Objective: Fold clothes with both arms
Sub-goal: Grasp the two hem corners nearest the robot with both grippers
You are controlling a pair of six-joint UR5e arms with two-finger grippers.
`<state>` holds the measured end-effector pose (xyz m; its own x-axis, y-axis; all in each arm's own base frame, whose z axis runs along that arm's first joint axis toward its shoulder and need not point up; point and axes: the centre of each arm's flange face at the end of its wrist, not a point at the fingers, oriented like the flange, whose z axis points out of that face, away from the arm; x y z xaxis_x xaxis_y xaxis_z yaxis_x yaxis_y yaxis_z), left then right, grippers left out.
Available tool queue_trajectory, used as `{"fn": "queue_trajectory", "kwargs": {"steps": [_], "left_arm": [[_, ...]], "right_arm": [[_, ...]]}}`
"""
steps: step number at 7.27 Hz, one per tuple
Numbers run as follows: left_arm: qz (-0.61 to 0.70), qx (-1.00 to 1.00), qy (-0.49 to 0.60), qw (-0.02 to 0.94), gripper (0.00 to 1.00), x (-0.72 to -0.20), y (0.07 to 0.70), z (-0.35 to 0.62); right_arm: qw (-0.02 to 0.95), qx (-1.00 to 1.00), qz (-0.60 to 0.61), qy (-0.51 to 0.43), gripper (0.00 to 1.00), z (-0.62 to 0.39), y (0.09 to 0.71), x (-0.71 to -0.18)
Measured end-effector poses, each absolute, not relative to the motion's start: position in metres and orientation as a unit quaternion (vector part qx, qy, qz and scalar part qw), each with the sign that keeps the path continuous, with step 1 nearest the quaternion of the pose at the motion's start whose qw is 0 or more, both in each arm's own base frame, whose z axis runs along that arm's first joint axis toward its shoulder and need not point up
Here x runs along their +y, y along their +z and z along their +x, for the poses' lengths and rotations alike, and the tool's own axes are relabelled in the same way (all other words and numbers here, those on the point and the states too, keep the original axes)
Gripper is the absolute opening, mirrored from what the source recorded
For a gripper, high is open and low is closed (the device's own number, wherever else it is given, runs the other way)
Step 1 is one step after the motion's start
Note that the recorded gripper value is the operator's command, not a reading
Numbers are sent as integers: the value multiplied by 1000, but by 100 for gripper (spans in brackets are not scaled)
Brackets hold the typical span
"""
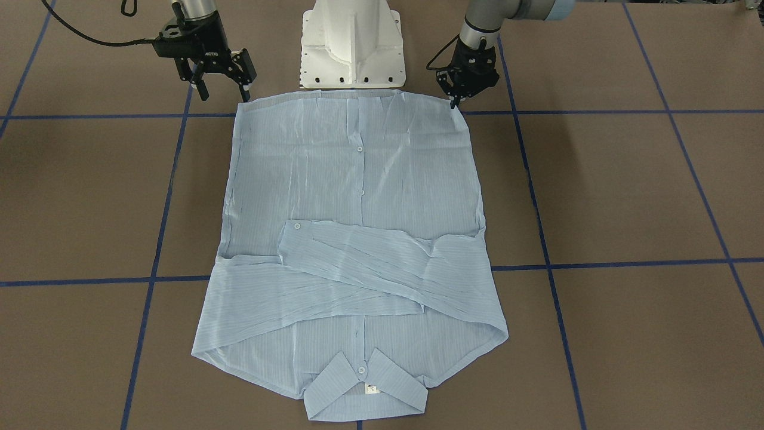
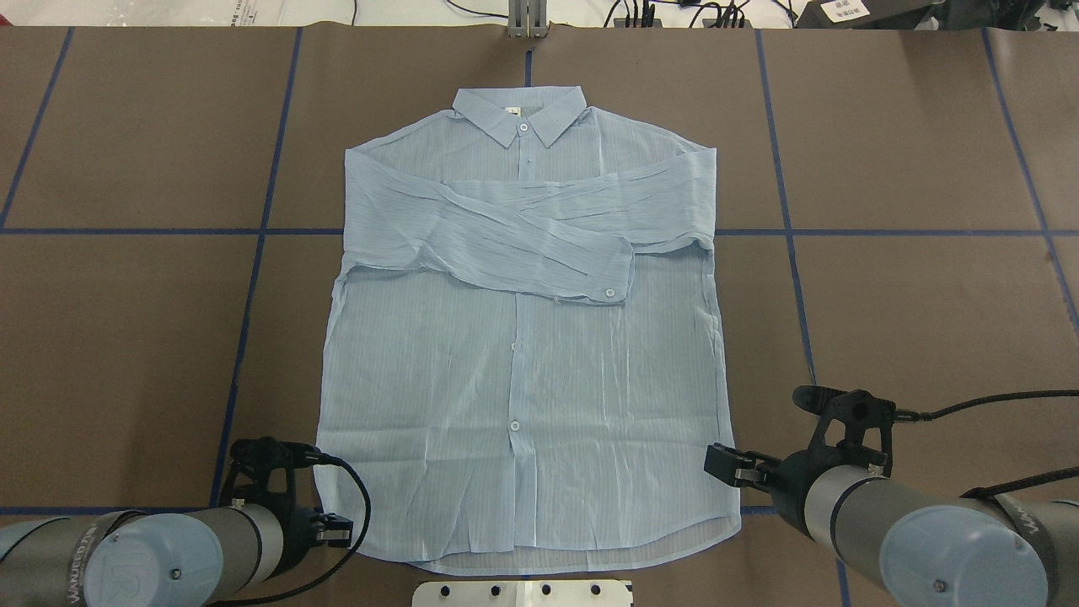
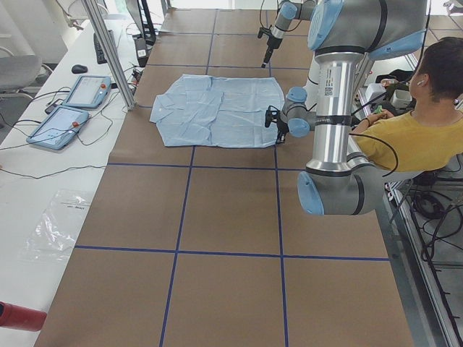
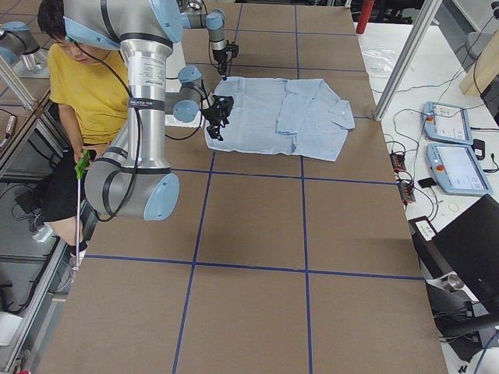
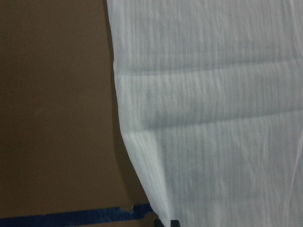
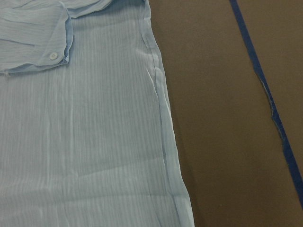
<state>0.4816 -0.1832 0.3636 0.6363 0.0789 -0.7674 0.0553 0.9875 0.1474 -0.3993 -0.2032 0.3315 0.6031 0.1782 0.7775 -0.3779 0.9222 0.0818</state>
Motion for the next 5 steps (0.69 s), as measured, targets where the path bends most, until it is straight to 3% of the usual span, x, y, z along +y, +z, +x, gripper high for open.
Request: {"fn": "queue_trajectory", "kwargs": {"steps": [2, 3, 5], "left_arm": [[82, 435, 5, 897, 0, -184, 354, 478], [85, 443, 4, 893, 0, -184, 346, 475], [91, 457, 0, 885, 0, -185, 331, 467]], "right_arm": [[889, -411, 123, 164, 98, -400, 345, -200], [890, -406, 124, 169, 92, -402, 353, -194], [883, -409, 127, 190, 66, -415, 369, -178]]}}
